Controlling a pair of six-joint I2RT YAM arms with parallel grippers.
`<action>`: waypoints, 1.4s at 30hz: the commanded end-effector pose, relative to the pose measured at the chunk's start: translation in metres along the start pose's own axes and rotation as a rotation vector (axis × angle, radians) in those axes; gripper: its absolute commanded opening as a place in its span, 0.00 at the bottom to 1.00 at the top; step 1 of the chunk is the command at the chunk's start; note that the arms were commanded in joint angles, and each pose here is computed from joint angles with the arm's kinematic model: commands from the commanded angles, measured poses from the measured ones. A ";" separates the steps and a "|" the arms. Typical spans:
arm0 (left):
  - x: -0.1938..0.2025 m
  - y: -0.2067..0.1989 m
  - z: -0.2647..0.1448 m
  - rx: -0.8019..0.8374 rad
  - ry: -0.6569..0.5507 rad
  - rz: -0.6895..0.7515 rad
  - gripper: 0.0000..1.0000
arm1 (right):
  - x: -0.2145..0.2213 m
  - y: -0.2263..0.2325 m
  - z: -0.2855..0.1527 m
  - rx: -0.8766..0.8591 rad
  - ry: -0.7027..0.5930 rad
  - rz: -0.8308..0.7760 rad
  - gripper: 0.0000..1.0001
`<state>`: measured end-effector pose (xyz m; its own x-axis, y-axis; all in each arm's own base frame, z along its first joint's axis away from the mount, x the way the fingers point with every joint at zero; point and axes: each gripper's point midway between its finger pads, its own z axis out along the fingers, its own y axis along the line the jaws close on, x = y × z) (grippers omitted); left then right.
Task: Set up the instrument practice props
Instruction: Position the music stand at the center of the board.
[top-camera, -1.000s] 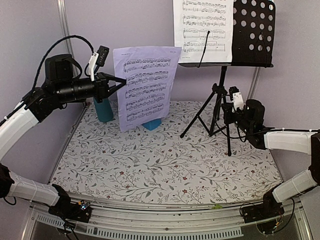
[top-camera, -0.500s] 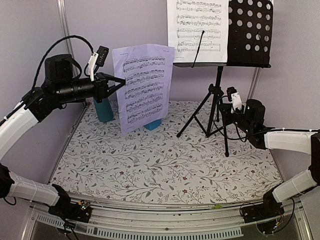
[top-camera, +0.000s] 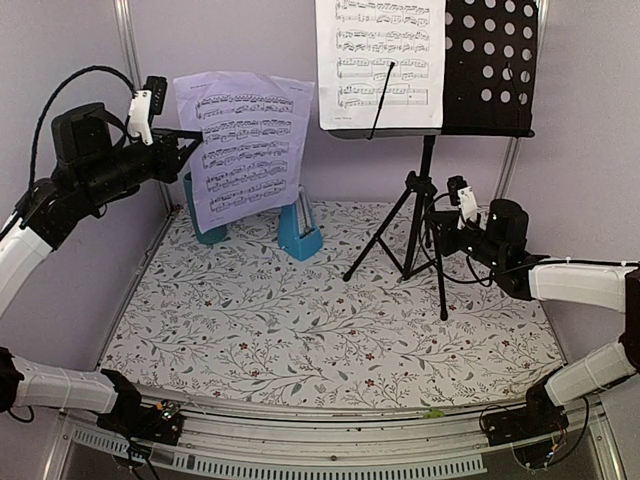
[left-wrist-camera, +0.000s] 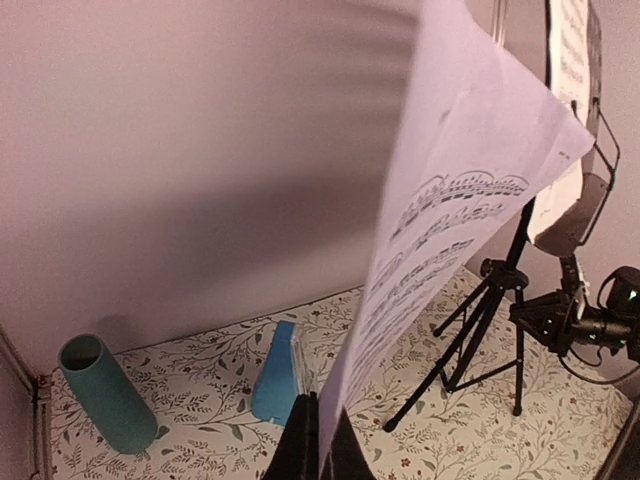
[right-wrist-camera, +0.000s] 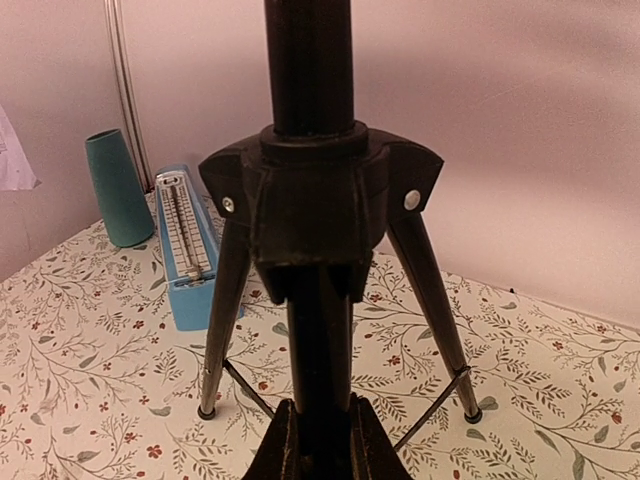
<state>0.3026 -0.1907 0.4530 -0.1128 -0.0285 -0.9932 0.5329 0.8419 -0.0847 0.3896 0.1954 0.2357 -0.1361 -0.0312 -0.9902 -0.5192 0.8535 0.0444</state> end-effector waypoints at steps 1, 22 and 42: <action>-0.022 0.037 -0.014 -0.171 -0.056 -0.042 0.00 | 0.007 0.036 -0.005 -0.122 0.040 0.115 0.00; -0.145 0.050 -0.086 -0.261 -0.381 0.051 0.00 | 0.014 0.107 -0.003 -0.235 0.085 0.164 0.00; -0.265 -0.039 -0.166 0.206 -0.888 0.126 0.00 | 0.012 0.125 -0.004 -0.232 0.105 0.172 0.33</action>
<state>0.1927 -0.1150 0.7141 0.5749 -0.3388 -0.7448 0.5479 0.8354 0.0429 0.3273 0.2924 0.2320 -0.2589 0.0335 -0.9653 -0.6568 0.7267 0.2014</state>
